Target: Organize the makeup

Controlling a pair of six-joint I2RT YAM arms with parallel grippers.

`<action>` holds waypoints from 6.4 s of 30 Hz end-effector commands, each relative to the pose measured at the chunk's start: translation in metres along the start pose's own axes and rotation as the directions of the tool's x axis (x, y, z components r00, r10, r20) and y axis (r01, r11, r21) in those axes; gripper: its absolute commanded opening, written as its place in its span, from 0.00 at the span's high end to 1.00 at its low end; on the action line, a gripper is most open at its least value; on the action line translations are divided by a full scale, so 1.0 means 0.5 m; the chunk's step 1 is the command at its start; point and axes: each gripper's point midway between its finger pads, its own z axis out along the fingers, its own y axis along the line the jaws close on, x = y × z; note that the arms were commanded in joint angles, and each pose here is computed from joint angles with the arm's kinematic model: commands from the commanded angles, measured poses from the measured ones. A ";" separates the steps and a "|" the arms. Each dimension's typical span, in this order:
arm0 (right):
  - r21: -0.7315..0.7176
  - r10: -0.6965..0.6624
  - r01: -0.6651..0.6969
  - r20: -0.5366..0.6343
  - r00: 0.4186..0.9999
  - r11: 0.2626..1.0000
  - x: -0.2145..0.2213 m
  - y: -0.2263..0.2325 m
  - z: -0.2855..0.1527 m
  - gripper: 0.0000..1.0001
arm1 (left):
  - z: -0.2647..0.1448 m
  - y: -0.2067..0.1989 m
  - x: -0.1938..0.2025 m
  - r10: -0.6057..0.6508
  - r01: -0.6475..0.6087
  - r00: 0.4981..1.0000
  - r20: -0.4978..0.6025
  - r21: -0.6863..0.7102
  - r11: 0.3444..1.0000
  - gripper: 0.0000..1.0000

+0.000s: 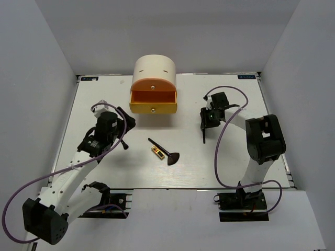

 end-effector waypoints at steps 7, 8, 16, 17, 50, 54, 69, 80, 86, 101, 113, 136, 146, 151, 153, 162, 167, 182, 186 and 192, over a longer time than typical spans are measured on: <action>0.101 -0.012 0.016 -0.044 0.999 0.995 -0.007 0.001 0.042 0.66 | -0.012 0.185 0.088 0.029 -0.080 0.990 -0.139 -0.380 0.922 0.03; 0.107 -0.012 0.018 -0.055 0.998 0.994 0.001 0.000 0.046 0.70 | -0.008 0.200 0.100 0.038 -0.105 0.985 -0.168 -0.413 0.905 0.03; -0.013 -0.079 0.078 -0.039 0.996 0.997 0.002 0.040 0.023 1.00 | 0.018 0.259 0.154 0.072 -0.265 0.934 -0.351 -0.542 0.797 0.02; -0.048 -0.107 0.107 0.003 0.994 0.993 -0.018 0.056 0.000 1.00 | 0.023 0.257 0.156 0.073 -0.268 0.932 -0.356 -0.538 0.800 0.02; 0.111 -0.444 0.993 0.892 -0.083 0.036 -0.430 0.565 -0.363 1.00 | 0.060 0.248 0.156 0.021 -0.211 0.925 -0.380 -0.468 0.858 0.02; 0.064 -0.461 0.997 0.886 -0.041 0.033 -0.401 0.587 -0.304 1.00 | 0.065 0.256 0.156 0.015 -0.212 0.925 -0.379 -0.482 0.850 0.02; 0.001 -0.604 0.983 0.789 0.112 0.184 -0.379 0.529 -0.197 0.59 | 0.119 0.246 0.127 0.024 -0.210 0.930 -0.366 -0.476 0.854 0.02; -0.029 -0.552 0.959 0.813 0.187 0.282 -0.395 0.527 -0.265 0.50 | 0.157 0.270 0.135 0.046 -0.264 0.911 -0.410 -0.493 0.829 0.15; -0.068 -0.486 0.941 0.843 0.232 0.331 -0.369 0.514 -0.356 0.51 | 0.166 0.301 0.150 0.046 -0.294 0.896 -0.442 -0.514 0.806 0.24; -0.117 -0.468 0.893 0.818 0.336 0.435 -0.255 0.410 -0.414 0.52 | 0.155 0.327 0.168 0.014 -0.287 0.879 -0.477 -0.505 0.814 0.81; -0.144 -0.456 0.845 0.788 0.413 0.516 -0.202 0.335 -0.397 0.51 | 0.021 0.014 -0.053 0.356 -0.344 0.931 -0.081 0.128 0.930 1.00; -0.120 -0.421 0.790 0.793 0.440 0.601 -0.183 0.270 -0.401 0.51 | 0.029 -0.285 -0.176 0.674 -0.906 0.384 0.632 0.400 0.140 0.98; -0.129 -0.405 0.768 0.788 0.463 0.628 -0.176 0.247 -0.394 0.51 | 0.129 -0.285 -0.167 0.716 -0.909 0.349 0.605 0.405 0.101 0.98; -0.123 -0.408 0.764 0.785 0.465 0.634 -0.169 0.237 -0.391 0.50 | 0.166 -0.261 -0.140 0.751 -0.899 0.347 0.562 0.426 0.097 0.95; -0.126 -0.407 0.759 0.781 0.473 0.639 -0.164 0.232 -0.386 0.49 | 0.171 -0.253 -0.138 0.757 -0.903 0.342 0.557 0.417 0.101 0.90; -0.138 -0.404 0.759 0.779 0.480 0.636 -0.158 0.230 -0.378 0.48 | 0.191 -0.230 -0.104 0.781 -0.899 0.348 0.518 0.421 0.121 0.60; -0.140 -0.413 0.771 0.777 0.475 0.622 -0.149 0.232 -0.373 0.46 | 0.184 -0.243 -0.104 0.780 -0.902 0.344 0.523 0.416 0.119 0.47; -0.415 -0.533 0.833 0.639 0.554 0.367 0.007 0.330 -0.284 0.50 | -0.019 -0.251 -0.253 0.494 -0.621 0.780 0.384 0.375 0.689 0.36; -0.456 -0.579 0.795 0.546 0.605 0.400 0.045 0.378 -0.230 0.51 | -0.038 -0.158 -0.164 0.398 -0.435 0.900 0.175 0.352 0.829 0.35; -0.429 -0.675 0.796 0.435 0.596 0.427 0.103 0.466 -0.160 0.49 | -0.051 -0.063 -0.045 0.210 -0.192 0.977 -0.029 0.303 0.933 0.31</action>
